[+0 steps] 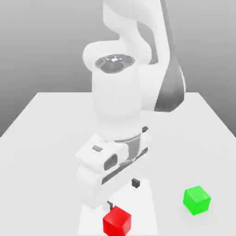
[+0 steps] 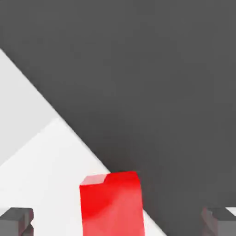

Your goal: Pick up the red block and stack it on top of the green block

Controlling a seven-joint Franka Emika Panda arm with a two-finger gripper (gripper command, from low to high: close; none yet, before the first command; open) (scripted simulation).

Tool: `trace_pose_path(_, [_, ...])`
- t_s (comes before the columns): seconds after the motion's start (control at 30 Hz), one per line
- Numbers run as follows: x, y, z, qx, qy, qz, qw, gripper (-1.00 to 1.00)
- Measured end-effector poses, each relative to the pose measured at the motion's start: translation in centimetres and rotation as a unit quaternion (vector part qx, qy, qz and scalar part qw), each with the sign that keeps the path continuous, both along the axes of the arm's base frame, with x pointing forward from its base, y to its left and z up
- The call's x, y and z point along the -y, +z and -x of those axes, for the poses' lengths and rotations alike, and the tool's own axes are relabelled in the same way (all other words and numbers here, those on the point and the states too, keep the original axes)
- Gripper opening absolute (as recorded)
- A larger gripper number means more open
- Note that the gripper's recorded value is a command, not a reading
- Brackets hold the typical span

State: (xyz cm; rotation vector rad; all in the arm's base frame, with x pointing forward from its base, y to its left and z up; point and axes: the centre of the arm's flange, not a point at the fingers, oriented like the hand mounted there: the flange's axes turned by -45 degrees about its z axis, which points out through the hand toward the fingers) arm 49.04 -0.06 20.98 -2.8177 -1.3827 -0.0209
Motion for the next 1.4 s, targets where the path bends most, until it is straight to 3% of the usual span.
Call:
trace_pose_path(0.13, [0.1, -5.5, 0.1, -0.004, 0.007, 0.004, 1.0, 0.0])
trace_pose_path(0.17, [0.1, -6.2, 0.2, -0.005, 0.007, 0.004, 1.0, -1.0])
trace_pose_path(0.37, [0.1, -6.6, 0.3, -0.006, 0.007, 0.004, 1.0, -1.0])
trace_pose_path(0.53, [0.1, -1.5, 0.2, -0.006, 0.008, 0.004, 1.0, -1.0])
trace_pose_path(0.63, [-4.7, 0.5, 1.1, -0.008, 0.111, 0.001, 0.994, -1.0])
trace_pose_path(0.87, [-17.5, 2.4, 6.4, -0.007, 0.406, 0.003, 0.914, -1.0])
trace_pose_path(1.0, [-21.9, -1.3, 8.8, -0.003, 0.509, 0.006, 0.861, -1.0])
trace_pose_path(1.03, [-22.0, -2.3, 9.0, -0.003, 0.513, 0.006, 0.858, 1.0])
trace_pose_path(1.23, [-22.1, -2.8, 9.1, -0.003, 0.515, 0.006, 0.857, 1.0])
trace_pose_path(1.4, [-22.2, 1.8, 9.1, -0.002, 0.518, 0.006, 0.855, 1.0])
